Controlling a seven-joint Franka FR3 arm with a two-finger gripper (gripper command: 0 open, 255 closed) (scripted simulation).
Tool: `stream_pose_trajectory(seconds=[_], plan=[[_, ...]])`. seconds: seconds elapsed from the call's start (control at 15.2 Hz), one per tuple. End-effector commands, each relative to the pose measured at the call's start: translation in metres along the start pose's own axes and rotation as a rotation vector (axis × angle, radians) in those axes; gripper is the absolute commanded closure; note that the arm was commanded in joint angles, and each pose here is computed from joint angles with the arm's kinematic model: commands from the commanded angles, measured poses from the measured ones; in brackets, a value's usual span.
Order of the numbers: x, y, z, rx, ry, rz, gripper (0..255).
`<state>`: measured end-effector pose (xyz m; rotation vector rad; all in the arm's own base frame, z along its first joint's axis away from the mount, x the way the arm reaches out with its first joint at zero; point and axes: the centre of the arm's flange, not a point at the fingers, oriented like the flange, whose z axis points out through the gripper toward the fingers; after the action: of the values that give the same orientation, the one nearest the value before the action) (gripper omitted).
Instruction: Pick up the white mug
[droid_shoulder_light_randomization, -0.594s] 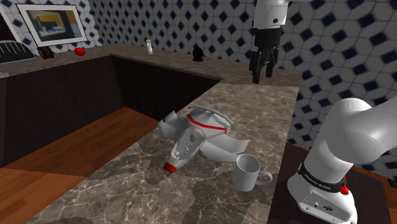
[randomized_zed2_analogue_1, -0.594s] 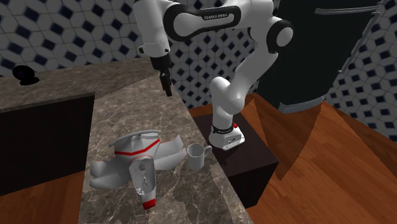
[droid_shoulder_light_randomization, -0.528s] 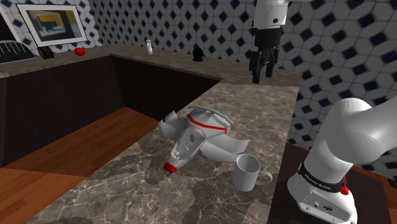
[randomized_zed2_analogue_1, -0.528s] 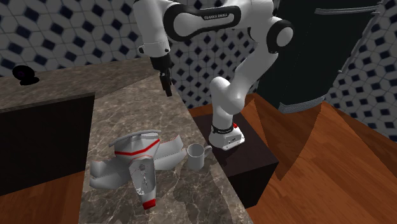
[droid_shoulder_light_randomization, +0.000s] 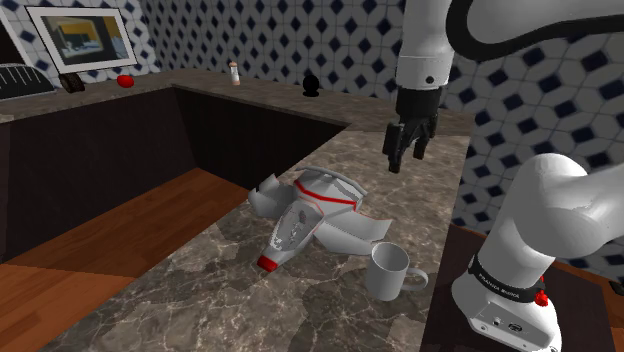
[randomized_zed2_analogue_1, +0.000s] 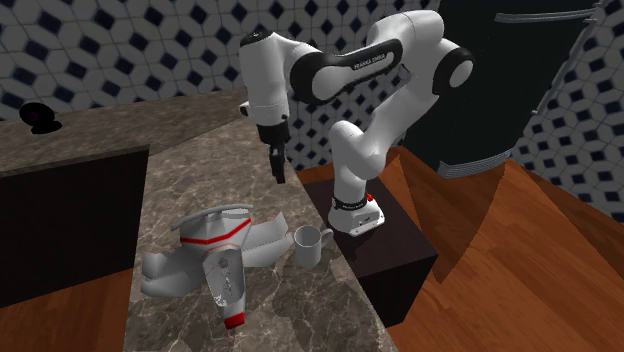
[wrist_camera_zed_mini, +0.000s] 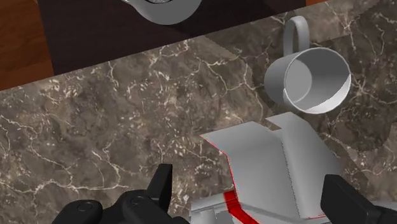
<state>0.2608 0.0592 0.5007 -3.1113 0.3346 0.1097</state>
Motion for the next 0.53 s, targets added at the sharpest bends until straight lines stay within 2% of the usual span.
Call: stream_pose_trajectory(seconds=[0.0, 0.46], plan=[[-0.012, -0.017, 0.014, -0.001, 0.019, 0.024, 0], [-0.046, -0.080, 0.079, -0.008, 0.080, 0.094, 0]])
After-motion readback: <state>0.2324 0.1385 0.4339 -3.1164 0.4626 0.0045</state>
